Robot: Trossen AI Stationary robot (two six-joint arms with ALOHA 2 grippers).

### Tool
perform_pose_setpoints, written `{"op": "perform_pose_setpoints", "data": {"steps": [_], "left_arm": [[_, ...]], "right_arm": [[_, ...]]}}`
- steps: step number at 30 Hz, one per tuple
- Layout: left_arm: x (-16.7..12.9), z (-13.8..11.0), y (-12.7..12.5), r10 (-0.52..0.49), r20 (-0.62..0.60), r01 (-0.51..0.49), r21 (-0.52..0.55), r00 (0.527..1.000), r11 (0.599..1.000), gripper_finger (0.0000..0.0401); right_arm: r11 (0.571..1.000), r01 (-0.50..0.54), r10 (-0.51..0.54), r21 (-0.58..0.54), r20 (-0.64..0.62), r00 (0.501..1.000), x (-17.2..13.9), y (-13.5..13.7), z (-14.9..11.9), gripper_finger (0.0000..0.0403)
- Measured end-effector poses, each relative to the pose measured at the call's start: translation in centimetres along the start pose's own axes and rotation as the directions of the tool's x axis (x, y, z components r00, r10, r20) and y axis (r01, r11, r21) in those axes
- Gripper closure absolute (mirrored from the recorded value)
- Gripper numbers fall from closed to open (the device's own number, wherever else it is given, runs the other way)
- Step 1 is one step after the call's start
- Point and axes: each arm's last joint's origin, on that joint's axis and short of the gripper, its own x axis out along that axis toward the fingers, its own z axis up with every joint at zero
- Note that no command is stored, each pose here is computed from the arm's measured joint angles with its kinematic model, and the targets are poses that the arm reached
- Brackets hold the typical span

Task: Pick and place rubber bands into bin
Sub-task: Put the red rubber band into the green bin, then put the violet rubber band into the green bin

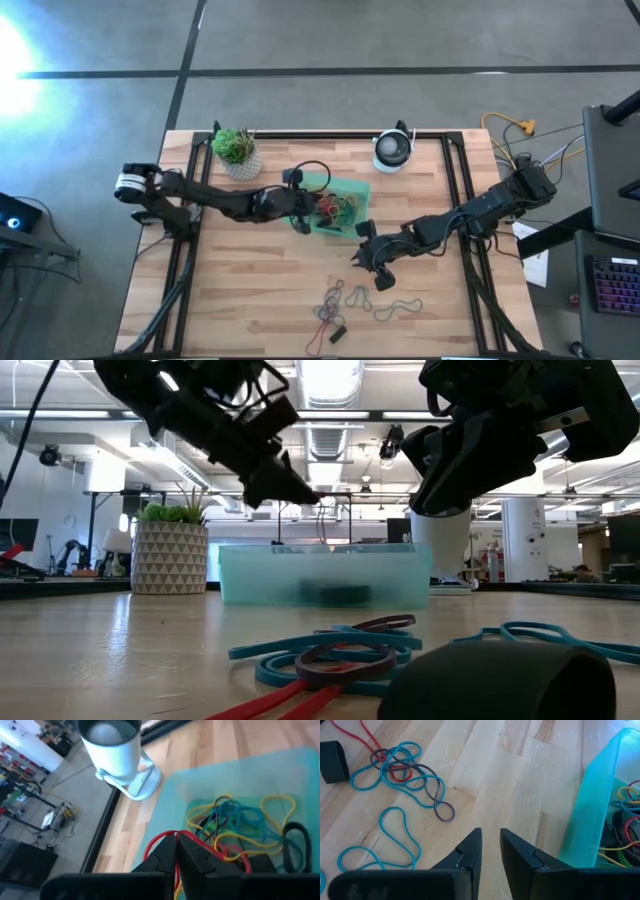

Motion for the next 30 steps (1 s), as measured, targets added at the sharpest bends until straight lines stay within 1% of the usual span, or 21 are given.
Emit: {"op": "perform_pose_setpoints", "data": {"steps": [6,14,22,25,30], "left_arm": [[0.84,-0.70,-0.32,-0.007,-0.028,0.008,0.007,1.000,1.000,0.0401],[1.03,-0.45,-0.33,0.001,0.003,-0.001,-0.006,1.000,1.000,0.0401],[1.03,-0.41,-0.50,-0.056,0.024,0.056,-0.004,0.998,0.998,0.0400],[1.04,-0.40,-0.48,-0.057,0.025,0.057,-0.005,0.998,0.998,0.0385],[1.05,-0.34,-0.44,-0.052,0.026,0.052,-0.007,0.998,0.999,0.0344]], "right_arm": [[1.000,0.000,0.000,-0.003,-0.001,1.000,0.01,0.00,-0.02,0.0339],[1.000,0.000,0.000,-0.002,0.001,1.000,0.01,0.01,-0.01,0.0339],[1.000,0.000,0.000,0.000,0.001,1.000,0.01,0.01,-0.02,0.0339],[1.000,0.000,0.000,0.000,0.001,1.000,0.01,0.01,-0.02,0.0339],[1.000,0.000,0.000,0.000,0.000,1.000,0.01,0.00,-0.02,0.0339]]}}
